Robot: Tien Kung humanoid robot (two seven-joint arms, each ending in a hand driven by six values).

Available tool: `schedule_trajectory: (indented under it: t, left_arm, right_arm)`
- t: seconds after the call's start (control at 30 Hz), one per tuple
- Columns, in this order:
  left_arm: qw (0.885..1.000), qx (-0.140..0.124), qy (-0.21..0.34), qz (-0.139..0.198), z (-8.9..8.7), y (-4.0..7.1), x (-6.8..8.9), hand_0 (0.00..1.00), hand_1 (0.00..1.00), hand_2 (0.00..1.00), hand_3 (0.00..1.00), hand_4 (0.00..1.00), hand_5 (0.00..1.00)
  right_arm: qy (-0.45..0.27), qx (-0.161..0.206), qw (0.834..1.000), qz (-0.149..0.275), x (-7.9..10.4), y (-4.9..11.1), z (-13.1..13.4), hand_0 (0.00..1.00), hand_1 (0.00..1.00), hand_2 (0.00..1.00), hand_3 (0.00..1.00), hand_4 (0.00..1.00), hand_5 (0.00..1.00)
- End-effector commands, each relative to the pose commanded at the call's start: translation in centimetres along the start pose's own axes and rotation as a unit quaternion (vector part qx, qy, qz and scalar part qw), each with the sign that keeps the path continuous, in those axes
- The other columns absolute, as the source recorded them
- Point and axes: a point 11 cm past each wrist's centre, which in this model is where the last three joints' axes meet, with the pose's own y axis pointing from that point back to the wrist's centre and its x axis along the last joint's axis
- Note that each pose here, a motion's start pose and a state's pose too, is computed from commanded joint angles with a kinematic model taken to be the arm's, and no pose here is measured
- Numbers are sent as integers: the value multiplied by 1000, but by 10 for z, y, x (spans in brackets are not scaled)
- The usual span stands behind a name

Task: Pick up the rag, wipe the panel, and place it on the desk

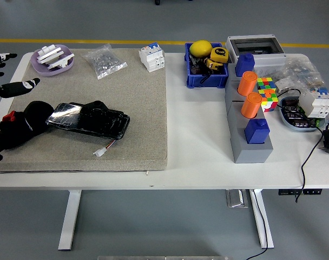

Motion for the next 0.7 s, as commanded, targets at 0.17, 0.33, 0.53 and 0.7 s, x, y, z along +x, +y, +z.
schedule_trajectory:
  t: [0.17,0.33,0.53,0.7]
  left_arm:
    - [996,5,94,-10,-7,1,-18,764,839,830,672,868,165]
    - [992,13,125,-18,-13,3,-24,760,833,828,660,869,167]
    - [989,14,146,-12,-16,2,-20,761,831,819,646,856,186]
    - [988,13,152,-17,-17,0,-19,765,826,816,639,843,179]
  right_arm:
    - [3,-2,1000,1,0,0,3,742,620,603,556,901,420]
    - [4,-4,1000,2,1,0,4,742,620,603,556,901,420]
    - [6,-6,1000,3,2,0,6,742,620,603,556,901,421]
    - [8,-9,1000,2,1,0,8,742,620,603,556,901,420]
